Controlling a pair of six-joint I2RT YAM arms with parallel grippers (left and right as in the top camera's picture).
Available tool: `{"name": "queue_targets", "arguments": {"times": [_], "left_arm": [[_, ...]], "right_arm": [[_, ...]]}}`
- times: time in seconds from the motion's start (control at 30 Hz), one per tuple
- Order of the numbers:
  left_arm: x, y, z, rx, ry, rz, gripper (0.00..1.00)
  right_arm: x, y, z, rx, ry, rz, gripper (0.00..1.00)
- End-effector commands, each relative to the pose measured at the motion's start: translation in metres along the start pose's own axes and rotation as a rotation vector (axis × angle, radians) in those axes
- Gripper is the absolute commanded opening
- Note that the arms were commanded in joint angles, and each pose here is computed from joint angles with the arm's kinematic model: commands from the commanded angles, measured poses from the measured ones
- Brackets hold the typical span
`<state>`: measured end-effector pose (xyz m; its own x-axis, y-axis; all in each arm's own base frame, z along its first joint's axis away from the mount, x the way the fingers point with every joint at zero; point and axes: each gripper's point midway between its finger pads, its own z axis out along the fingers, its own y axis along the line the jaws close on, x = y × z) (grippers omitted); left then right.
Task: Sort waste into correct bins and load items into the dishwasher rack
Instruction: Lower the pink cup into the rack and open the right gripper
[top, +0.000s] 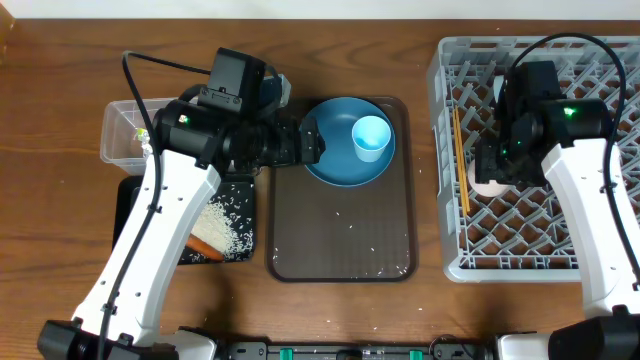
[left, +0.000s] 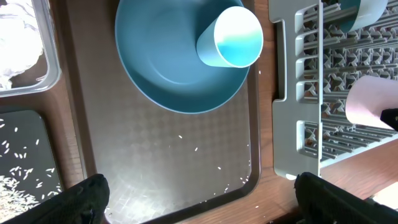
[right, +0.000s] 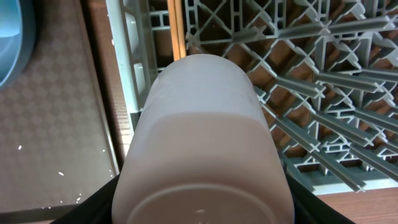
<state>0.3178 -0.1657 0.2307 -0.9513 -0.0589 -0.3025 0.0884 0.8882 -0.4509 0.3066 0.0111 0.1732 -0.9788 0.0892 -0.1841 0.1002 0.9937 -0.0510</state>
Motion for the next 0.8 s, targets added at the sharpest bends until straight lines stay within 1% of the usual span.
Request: {"name": "queue_targets", "arguments": {"times": [0.0,0.2,0.6,0.77], "left_arm": [[0.0,0.005,0.002,-0.019,0.001,0.0,0.98],[0.0,0.005,0.002,-0.019,0.001,0.0,0.98],[0.0,0.005,0.002,-0.019,0.001,0.0,0.98],[0.0,0.005,0.002,-0.019,0.001,0.0,0.98]], "right_arm": [[-0.007,-0.006,-0.002,0.011,-0.018,-0.001,0.47],[-0.003,-0.006,0.007,0.013,-0.006,-0.002,0.47],[0.012,-0.008,0.045,0.034,0.033,-0.024,0.46],[0.015,-0.009,0.06,0.035,0.034,-0.019,0.47]]}}
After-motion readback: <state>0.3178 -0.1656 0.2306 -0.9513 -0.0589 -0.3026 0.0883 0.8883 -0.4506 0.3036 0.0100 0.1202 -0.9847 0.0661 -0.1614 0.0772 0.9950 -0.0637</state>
